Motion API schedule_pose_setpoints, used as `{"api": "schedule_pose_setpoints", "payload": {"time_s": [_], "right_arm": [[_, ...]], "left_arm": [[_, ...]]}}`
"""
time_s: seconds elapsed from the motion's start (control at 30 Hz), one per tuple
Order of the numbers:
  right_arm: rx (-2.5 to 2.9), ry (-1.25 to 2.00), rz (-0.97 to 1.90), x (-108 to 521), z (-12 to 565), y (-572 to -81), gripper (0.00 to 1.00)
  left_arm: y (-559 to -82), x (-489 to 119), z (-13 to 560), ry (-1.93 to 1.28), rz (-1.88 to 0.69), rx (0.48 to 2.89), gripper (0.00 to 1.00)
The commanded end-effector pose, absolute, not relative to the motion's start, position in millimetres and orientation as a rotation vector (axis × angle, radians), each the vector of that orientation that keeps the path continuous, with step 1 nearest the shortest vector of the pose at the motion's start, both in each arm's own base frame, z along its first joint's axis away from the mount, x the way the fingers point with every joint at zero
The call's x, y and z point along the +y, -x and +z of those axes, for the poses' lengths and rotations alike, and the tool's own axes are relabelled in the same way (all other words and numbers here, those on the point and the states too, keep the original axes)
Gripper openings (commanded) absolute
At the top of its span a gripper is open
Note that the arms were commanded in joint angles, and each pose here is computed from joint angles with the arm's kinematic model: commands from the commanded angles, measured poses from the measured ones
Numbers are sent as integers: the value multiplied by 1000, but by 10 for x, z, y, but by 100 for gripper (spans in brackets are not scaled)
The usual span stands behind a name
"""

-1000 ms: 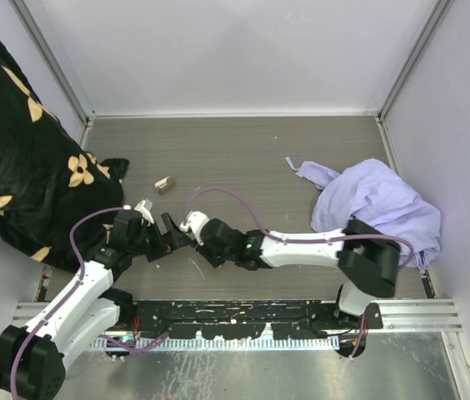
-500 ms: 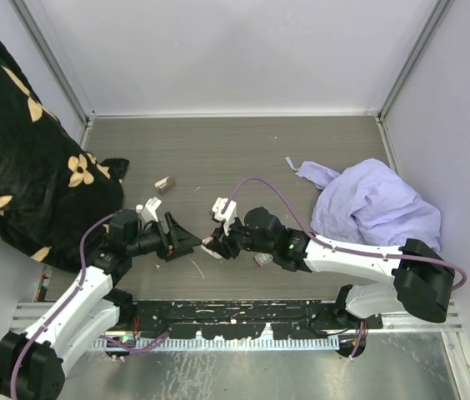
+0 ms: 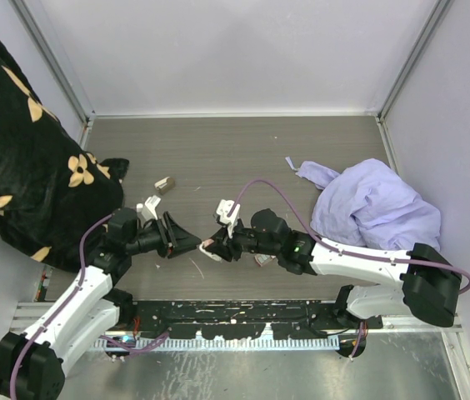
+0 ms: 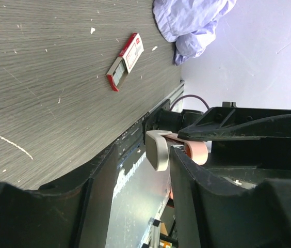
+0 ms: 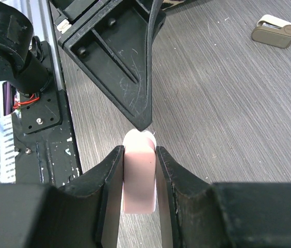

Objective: Load the staples into the stapler
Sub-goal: Open the stapler at the center of the board.

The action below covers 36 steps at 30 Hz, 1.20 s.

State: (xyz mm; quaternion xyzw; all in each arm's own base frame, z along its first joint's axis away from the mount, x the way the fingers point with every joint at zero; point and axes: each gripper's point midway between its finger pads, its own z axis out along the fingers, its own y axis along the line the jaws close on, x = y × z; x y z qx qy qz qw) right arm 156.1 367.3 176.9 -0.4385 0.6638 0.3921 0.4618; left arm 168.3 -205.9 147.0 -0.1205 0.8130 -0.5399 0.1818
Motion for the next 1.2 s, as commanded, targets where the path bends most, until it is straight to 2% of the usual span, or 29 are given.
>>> {"api": "schedule_pose_setpoints", "payload": {"time_s": [0.0,0.67,0.93,1.07,1.17], "right_arm": [[1499,1042,1026,3745,2140,-1539,0],[1503,1055,1023,3791,2124,-1555,0],[1510,1057,1019,3800,2105,-1565,0],[1511,1056,1013,3796,2103,-1573,0],[1515,1056,1004,3791,2091,-1584,0]], "left_arm": [[-1694,-2123,1750,212,-1591,2231,46],[-1606,-2167,1698,183,-1656,2269,33],[-1571,-2196,1690,166,-1673,2280,34],[-1551,-2219,1685,156,-1683,2288,30],[-1527,-2240,1707,134,-1703,2285,24]]}}
